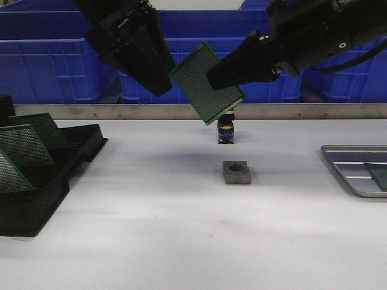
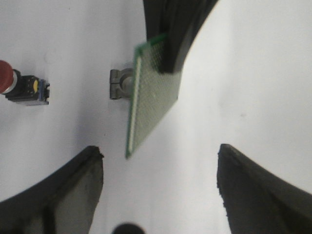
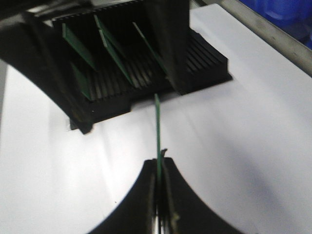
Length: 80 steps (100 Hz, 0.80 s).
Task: Place circuit board on tray
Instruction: 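Open the left gripper and carry the board toward the tray with the right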
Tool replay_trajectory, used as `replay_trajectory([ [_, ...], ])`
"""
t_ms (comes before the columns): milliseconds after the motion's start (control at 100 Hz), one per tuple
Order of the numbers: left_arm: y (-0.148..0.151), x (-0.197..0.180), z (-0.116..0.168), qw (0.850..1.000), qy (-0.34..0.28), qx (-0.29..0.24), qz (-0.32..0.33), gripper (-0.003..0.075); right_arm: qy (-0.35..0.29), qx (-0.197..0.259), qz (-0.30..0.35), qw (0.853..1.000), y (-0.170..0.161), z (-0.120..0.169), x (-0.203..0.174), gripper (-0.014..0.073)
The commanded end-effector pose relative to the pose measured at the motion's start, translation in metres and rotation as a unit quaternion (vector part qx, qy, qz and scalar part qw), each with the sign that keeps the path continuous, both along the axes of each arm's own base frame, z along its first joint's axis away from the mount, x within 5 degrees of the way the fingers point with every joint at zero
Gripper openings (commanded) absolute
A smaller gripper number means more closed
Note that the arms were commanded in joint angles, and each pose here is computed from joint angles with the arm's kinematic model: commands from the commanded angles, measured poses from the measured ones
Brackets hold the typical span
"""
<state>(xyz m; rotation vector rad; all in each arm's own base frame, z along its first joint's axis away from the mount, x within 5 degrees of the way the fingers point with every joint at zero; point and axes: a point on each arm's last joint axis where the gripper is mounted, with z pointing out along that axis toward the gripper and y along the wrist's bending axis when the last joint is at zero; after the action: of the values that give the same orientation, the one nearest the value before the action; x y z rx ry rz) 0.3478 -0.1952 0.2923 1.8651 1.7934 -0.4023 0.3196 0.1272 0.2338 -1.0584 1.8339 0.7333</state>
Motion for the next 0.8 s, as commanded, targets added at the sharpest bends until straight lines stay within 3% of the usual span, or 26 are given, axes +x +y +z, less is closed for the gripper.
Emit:
replay_trajectory([
  [0, 0.005, -0.004, 0.034, 0.998, -0.043, -0.035, 0.019, 0.0473, 0.015, 0.044, -0.053, 0.997, -0.013, 0.023, 0.006, -0.007],
  [220, 0.017, 0.003, 0.034, 0.997, -0.033, -0.04, 0.059, 0.0473, 0.14, 0.062, -0.169, 0.974, -0.063, 0.015, 0.014, -0.007],
  [410, 0.017, 0.003, 0.034, 0.997, -0.029, -0.042, 0.06, 0.0473, 0.236, 0.088, -0.282, 0.926, -0.118, 0.008, 0.014, -0.007],
  [790, 0.016, 0.003, 0.035, 0.997, -0.024, -0.052, 0.061, 0.0473, 0.236, 0.077, -0.419, 0.873, -0.189, -0.009, 0.005, -0.0067],
])
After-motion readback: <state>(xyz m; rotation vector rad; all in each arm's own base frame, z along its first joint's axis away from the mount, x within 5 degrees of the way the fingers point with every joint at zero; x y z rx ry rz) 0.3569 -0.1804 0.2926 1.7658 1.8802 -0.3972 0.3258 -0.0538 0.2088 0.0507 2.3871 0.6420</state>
